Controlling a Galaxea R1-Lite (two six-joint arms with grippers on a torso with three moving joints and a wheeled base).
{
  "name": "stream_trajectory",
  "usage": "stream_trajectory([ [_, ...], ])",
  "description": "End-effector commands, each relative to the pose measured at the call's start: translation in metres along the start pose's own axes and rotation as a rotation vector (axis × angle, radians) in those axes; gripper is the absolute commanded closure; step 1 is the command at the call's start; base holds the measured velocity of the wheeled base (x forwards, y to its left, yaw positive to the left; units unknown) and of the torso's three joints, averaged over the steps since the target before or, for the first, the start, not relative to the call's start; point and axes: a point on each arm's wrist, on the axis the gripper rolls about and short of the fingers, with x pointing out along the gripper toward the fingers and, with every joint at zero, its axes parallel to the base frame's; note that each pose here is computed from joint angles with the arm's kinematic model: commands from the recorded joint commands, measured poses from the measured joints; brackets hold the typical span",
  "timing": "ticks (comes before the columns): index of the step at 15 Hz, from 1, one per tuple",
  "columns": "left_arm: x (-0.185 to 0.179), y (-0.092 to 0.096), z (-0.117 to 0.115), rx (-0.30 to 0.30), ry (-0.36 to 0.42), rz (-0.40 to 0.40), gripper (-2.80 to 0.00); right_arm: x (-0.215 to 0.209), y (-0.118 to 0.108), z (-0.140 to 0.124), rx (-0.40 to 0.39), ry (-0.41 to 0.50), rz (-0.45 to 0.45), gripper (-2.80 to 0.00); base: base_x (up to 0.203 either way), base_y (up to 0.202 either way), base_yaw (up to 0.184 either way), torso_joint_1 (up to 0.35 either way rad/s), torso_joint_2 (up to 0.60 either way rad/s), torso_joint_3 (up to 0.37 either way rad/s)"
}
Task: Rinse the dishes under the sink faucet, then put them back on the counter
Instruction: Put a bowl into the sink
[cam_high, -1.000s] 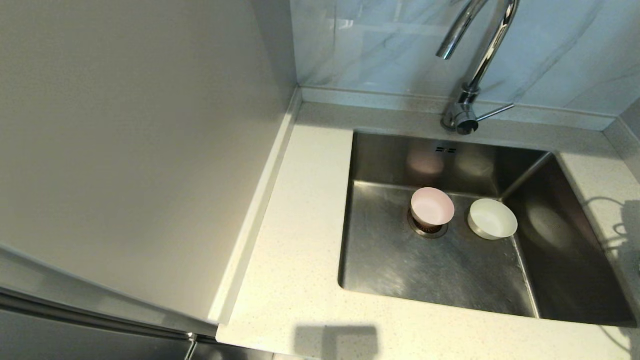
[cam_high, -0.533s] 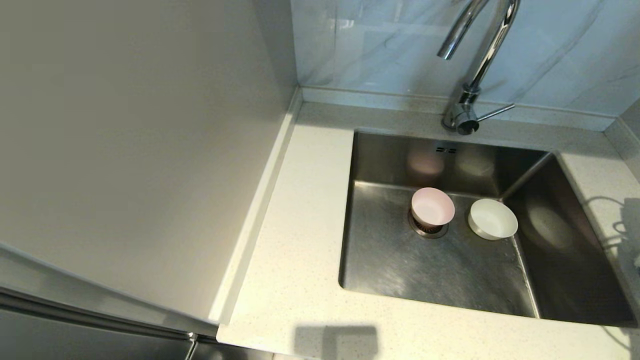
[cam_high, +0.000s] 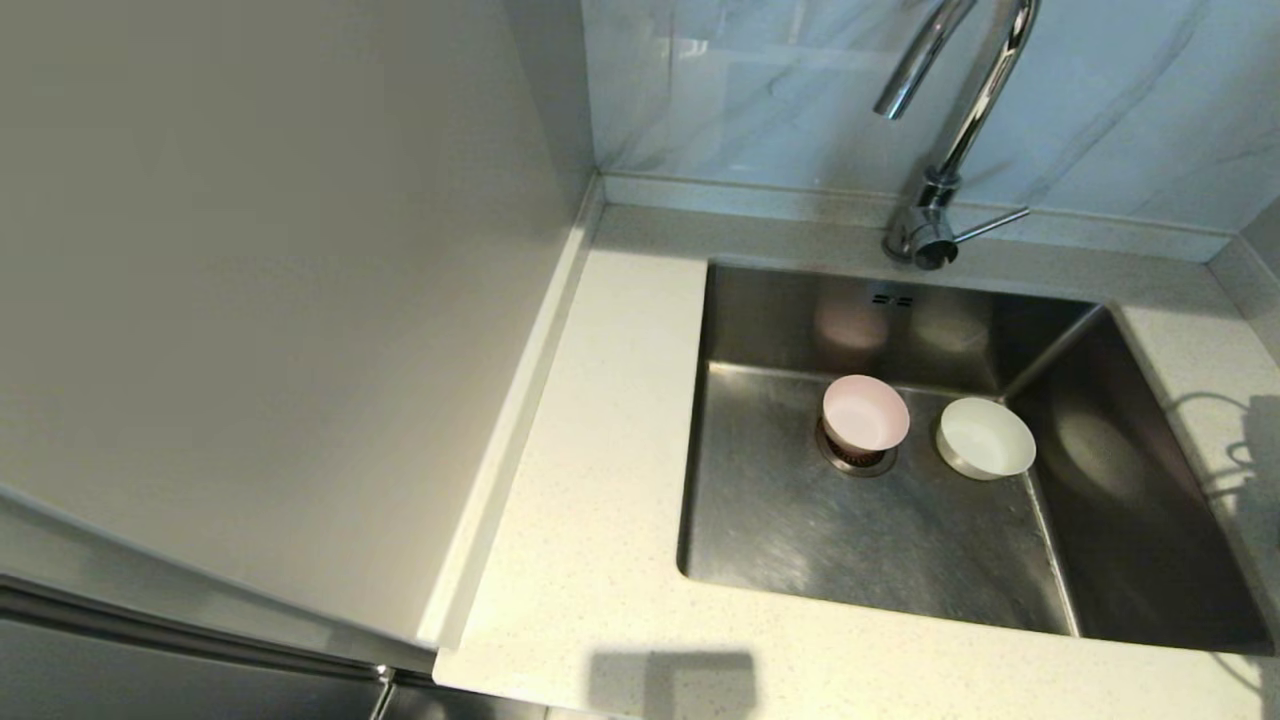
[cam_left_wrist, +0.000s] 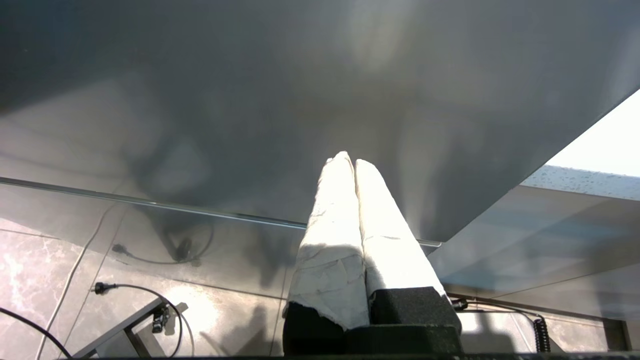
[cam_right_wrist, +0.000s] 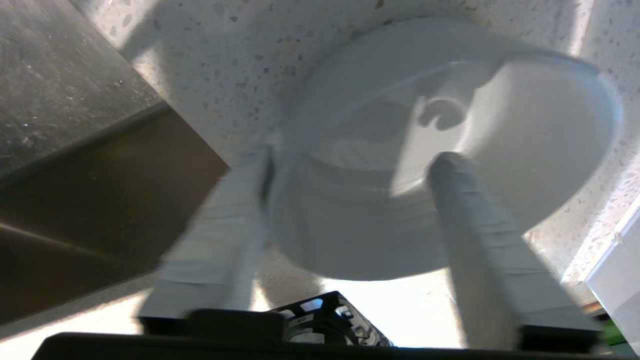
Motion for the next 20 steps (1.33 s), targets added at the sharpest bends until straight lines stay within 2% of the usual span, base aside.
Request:
stream_trajectory([
  [1, 0.000, 0.000, 0.000, -0.001, -0.004, 0.001, 0.00, 0.000, 0.000, -0.001, 0.000, 0.006, -0.003, 0.00, 0.000, 0.000, 0.000, 0.000, 0.00, 0.000],
  [7, 0.000, 0.000, 0.000, -0.001, -0.004, 0.001, 0.00, -0.001, 0.000, -0.001, -0.001, 0.003, -0.022, 0.00, 0.000, 0.000, 0.000, 0.000, 0.00, 0.000],
  [11, 0.000, 0.000, 0.000, 0.000, -0.004, 0.001, 0.00, -0.011, 0.003, -0.002, -0.013, -0.033, -0.022, 0.00, 0.000, 0.000, 0.000, 0.000, 0.00, 0.000],
  [13, 0.000, 0.000, 0.000, -0.001, -0.004, 0.001, 0.00, -0.024, 0.012, -0.008, -0.042, -0.066, -0.011, 0.00, 0.000, 0.000, 0.000, 0.000, 0.00, 0.000],
  [15, 0.000, 0.000, 0.000, -0.002, -0.004, 0.000, 0.00, -0.035, 0.019, -0.020, -0.103, -0.079, 0.005, 0.00, 0.000, 0.000, 0.000, 0.000, 0.00, 0.000],
  [20, 0.000, 0.000, 0.000, -0.001, -0.004, 0.001, 0.00, -0.049, 0.057, -0.034, -0.255, -0.109, 0.059, 0.00, 0.000, 0.000, 0.000, 0.000, 0.00, 0.000],
])
